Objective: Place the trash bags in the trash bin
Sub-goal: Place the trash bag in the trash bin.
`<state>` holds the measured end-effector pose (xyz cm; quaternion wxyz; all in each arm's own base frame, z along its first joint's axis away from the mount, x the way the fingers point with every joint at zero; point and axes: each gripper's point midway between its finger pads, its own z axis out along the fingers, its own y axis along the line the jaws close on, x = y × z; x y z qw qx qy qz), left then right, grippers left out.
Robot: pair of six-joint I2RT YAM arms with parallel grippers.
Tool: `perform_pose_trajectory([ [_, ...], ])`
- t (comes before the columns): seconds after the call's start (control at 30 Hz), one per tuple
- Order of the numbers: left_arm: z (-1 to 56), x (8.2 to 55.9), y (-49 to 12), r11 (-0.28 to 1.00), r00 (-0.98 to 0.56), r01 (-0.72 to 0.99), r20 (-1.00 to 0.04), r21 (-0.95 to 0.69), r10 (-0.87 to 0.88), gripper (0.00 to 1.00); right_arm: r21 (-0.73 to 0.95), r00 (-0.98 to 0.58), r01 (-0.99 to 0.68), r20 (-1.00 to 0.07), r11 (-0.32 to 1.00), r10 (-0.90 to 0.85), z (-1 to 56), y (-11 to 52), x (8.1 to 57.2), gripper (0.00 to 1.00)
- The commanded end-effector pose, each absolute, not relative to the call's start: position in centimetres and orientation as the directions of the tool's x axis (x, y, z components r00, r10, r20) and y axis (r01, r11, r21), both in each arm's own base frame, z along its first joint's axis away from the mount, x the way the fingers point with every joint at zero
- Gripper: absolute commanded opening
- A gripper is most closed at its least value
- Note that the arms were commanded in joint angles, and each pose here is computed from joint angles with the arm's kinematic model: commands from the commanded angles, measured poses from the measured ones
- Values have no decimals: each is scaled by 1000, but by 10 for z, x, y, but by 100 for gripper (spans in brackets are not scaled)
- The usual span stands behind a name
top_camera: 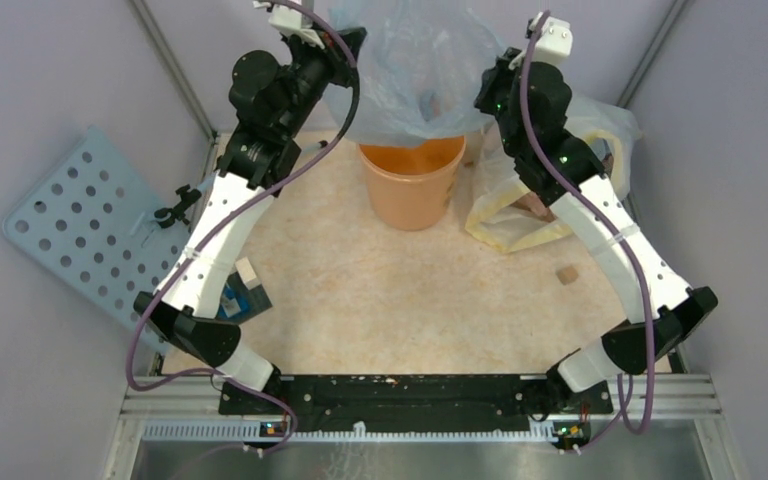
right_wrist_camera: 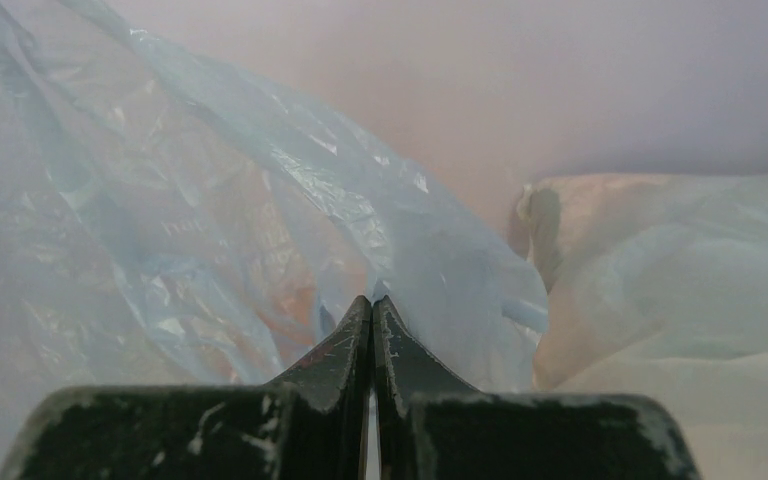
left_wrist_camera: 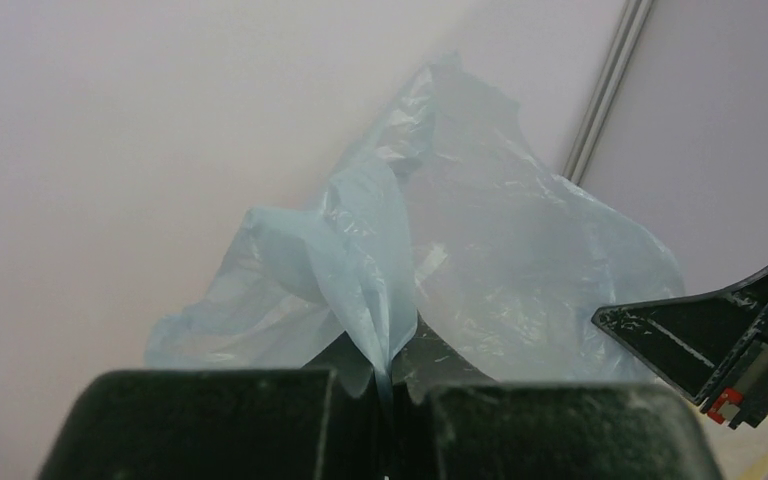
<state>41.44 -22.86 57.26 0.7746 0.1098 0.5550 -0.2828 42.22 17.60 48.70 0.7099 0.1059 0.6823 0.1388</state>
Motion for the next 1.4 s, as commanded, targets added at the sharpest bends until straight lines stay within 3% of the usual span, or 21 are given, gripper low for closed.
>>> perform_pose_trajectory([
  [0.0,560,410,-228,795,198,582,-919,-171,-342,0,339,-28,-37,-941,940,338,455,171,416,0],
  [0.07,544,413,-231,789,166,587,-926,-184,-339,0,326,-56,-21,-944,945,324,437,169,414,8],
  [0.17,521,418,-236,779,115,594,-937,-201,-329,0,301,-89,-4,-950,954,300,419,163,414,35],
  [0.2,517,419,-238,774,102,599,-939,-206,-329,0,289,-87,-1,-954,957,288,419,159,412,39],
  [0.37,516,416,-246,727,60,649,-937,-225,-344,0,165,1,-117,-986,979,166,457,155,391,57],
  [0.57,536,403,-248,690,71,690,-928,-220,-366,0,35,36,-223,-998,974,44,489,158,372,66],
  [0.63,542,400,-250,673,71,707,-925,-217,-372,0,-25,52,-324,-999,946,-8,493,176,370,62],
  [0.7,547,397,-251,659,71,721,-922,-217,-381,0,-38,65,-404,-998,914,-13,496,193,371,48],
  [0.83,549,392,-253,639,66,740,-922,-213,-383,0,-46,49,-480,-998,876,-26,492,221,389,2],
  [1.03,544,388,-251,631,57,747,-926,-209,-374,0,-37,-20,-638,-998,769,-65,458,273,413,0],
  [1.37,544,382,-252,599,36,771,-923,-218,-383,0,-67,1,-785,-994,616,-107,407,323,436,0],
])
